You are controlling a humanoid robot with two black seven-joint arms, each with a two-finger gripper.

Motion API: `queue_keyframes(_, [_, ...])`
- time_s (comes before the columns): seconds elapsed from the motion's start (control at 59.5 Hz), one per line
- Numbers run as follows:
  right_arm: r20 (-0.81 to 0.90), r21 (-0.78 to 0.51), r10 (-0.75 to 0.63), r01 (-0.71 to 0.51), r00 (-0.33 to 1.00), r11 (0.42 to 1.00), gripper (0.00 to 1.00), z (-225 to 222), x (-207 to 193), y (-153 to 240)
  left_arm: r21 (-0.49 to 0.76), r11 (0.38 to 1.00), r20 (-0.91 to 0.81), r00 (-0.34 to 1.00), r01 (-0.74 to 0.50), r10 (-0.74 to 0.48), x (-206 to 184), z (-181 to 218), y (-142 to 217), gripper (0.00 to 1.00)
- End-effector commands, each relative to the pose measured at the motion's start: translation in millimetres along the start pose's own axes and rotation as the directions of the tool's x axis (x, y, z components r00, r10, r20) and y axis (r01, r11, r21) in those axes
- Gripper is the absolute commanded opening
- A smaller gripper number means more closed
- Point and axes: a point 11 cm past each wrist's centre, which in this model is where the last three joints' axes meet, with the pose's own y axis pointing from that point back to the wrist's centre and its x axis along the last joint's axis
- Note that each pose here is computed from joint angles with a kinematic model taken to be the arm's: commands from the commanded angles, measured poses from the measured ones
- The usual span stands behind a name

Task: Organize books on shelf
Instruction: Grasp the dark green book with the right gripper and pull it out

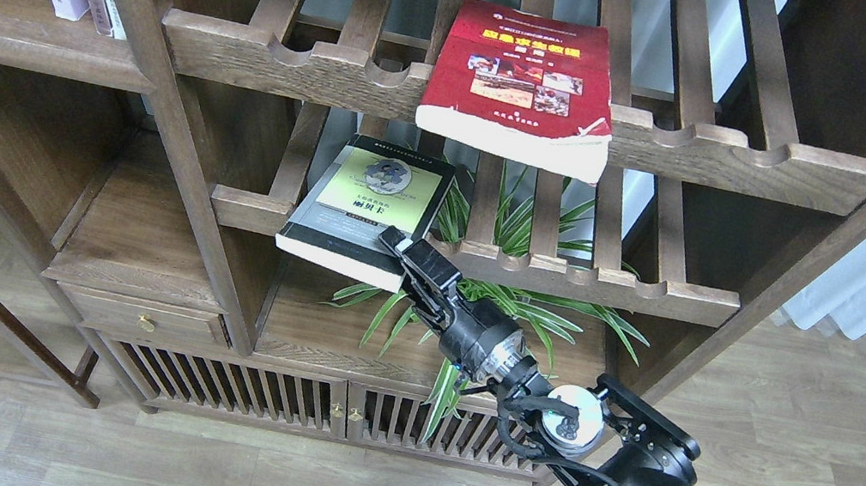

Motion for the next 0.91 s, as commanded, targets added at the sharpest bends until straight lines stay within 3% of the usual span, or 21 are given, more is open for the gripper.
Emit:
queue_keyframes(0.0, [0.008,0.001,-0.018,0.018,1.0,1.0,0.47,0.3,-4.9,-1.9,0.0,1.0,0.0,1.0,0.0,0.0,0.0,0.2,-0.4,1.0])
queue_keyframes(0.202, [0.02,-0.009,-0.025,0.025,0.999,1.0,0.33,4.8,-7.3,-2.7,0.009,1.0,0.001,1.0,-0.003,0.003,0.9,-1.2,-0.4,1.0])
queue_keyframes(0.487, [0.027,-0.046,-0.045,0.046,0.999,0.998,0.22,10.2,-10.6,-2.9,0.0,1.0,0.0,1.0,-0.003,0.003,1.0,0.4,-0.4,1.0])
queue_keyframes(0.605, [0.021,-0.083,-0.123,0.124,0.992,0.989,0.06,18.7,-17.0,-0.6,-0.004,1.0,0.002,1.0,-0.002,0.002,0.5,1.6,-0.8,1.0])
queue_keyframes(0.89, [0.067,-0.233,-0.047,0.062,0.997,0.971,0.03,62.0,15.4,25.2,0.009,1.0,-0.002,1.0,0.013,-0.013,-4.2,-1.4,-2.6,1.0])
